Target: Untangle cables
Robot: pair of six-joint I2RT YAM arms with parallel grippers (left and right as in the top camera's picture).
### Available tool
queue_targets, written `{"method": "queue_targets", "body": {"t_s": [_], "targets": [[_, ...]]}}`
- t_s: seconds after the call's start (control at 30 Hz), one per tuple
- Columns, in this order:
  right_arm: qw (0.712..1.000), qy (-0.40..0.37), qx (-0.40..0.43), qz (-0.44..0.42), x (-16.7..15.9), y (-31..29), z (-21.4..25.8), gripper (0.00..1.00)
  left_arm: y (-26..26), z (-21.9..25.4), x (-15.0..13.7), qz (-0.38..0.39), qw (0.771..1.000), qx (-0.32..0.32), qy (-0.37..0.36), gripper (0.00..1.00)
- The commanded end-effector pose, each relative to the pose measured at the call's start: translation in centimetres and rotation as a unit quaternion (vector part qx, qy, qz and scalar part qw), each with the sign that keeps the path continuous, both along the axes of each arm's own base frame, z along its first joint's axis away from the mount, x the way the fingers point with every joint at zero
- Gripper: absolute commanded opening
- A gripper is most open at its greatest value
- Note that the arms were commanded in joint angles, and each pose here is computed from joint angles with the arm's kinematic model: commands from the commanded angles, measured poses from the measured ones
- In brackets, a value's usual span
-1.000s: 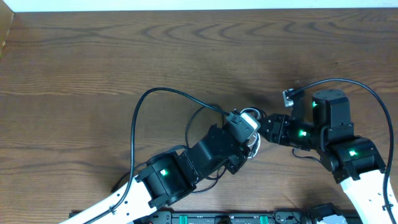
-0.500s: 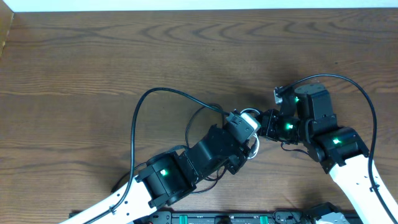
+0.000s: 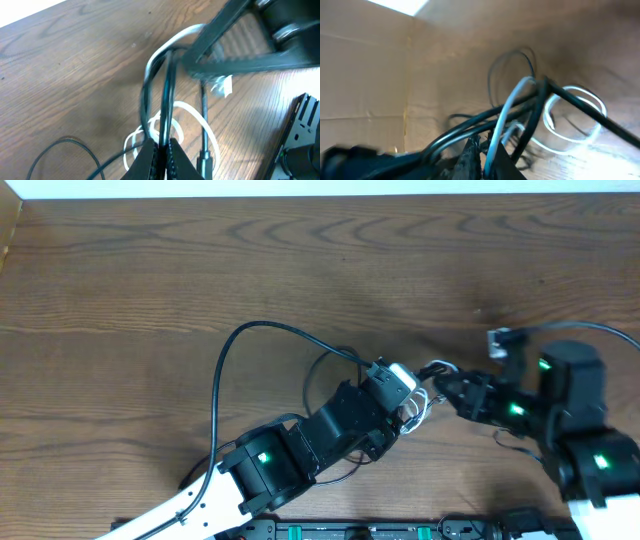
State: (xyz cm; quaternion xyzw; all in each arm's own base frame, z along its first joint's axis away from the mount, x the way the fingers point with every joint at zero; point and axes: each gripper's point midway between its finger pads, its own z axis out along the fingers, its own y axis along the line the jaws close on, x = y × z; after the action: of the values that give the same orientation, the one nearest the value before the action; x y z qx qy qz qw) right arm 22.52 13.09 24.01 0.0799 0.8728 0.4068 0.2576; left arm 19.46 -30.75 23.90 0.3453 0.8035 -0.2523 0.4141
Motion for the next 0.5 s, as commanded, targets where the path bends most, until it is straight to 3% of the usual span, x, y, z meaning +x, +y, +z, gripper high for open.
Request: {"method": "queue_targets", "body": {"t_s": [0.0,0.33,0.47], "targets": [[0.998,-0.058,0.017,0.012,-1.3,-0.4,2.4,0.01,-0.1,0.8,-0.1,-0.011,1.000,-0.004,-0.011,0.07],[0.991,-0.120,0.048,-0.016,-0.3,-0.8,5.7,0.01,-0.1,0.6,-0.3,-0.018,1.000,0.002,-0.011,0.07],[0.989,-0.139,0.047,-0.029,1.4,-1.1,6.4,0.01,-1.3,1.0,-1.8,-0.078,0.997,-0.011,-0.012,0.08]]}}
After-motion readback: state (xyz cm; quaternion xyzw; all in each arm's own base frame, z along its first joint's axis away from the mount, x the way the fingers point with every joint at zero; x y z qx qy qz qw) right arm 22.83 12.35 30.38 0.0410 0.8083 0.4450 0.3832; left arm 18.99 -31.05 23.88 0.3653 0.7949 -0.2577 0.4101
